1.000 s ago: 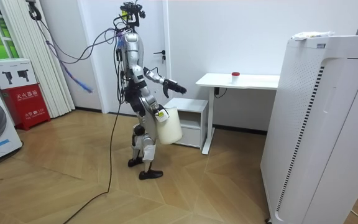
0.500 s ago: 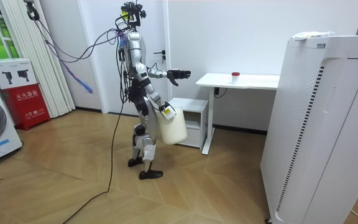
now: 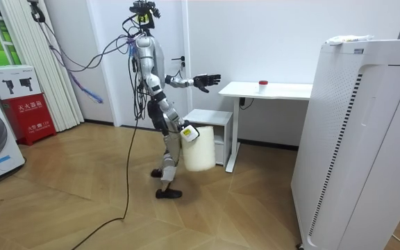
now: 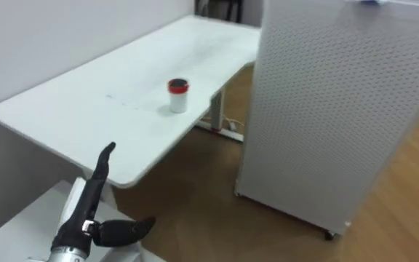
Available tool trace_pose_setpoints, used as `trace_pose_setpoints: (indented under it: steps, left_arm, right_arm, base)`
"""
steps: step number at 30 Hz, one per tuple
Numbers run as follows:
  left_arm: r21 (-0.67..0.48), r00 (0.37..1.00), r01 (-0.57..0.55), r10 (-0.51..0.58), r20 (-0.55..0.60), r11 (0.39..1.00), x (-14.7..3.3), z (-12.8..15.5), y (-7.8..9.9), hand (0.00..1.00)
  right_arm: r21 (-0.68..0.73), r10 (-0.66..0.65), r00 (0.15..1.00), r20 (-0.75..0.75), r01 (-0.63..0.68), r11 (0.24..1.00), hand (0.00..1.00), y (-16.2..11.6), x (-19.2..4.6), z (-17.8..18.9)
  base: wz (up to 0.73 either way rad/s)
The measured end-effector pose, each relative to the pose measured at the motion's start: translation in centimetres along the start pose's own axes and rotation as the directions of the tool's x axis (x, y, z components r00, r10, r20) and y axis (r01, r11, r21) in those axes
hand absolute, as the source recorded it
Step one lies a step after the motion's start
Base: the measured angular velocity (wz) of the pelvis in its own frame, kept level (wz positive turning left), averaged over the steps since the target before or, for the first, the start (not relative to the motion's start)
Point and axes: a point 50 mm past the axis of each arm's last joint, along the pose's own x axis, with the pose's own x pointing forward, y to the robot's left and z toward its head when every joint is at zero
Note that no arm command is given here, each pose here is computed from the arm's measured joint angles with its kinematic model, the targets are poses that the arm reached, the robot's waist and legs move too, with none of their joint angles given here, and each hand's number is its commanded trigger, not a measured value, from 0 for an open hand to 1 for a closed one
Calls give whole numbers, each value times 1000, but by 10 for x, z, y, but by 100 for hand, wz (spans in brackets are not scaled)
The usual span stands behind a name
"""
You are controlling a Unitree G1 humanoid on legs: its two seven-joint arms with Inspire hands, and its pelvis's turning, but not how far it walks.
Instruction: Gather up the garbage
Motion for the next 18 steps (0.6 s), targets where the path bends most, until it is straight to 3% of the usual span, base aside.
trace_pose_setpoints:
  steps: [10, 18]
  left_arm:
    - [-23, 989, -146, 145, -35, 989, 1, -6, 21, 0]
    - [-39, 983, -182, 182, -4, 982, 7, 2, 28, 0]
  right_arm:
    - [-4, -70, 997, -26, 70, 998, 100, -7, -3, -5]
    - [-2, -112, 994, -6, 112, 994, 100, -13, -4, -1]
  base:
    - [-50]
    - [-11]
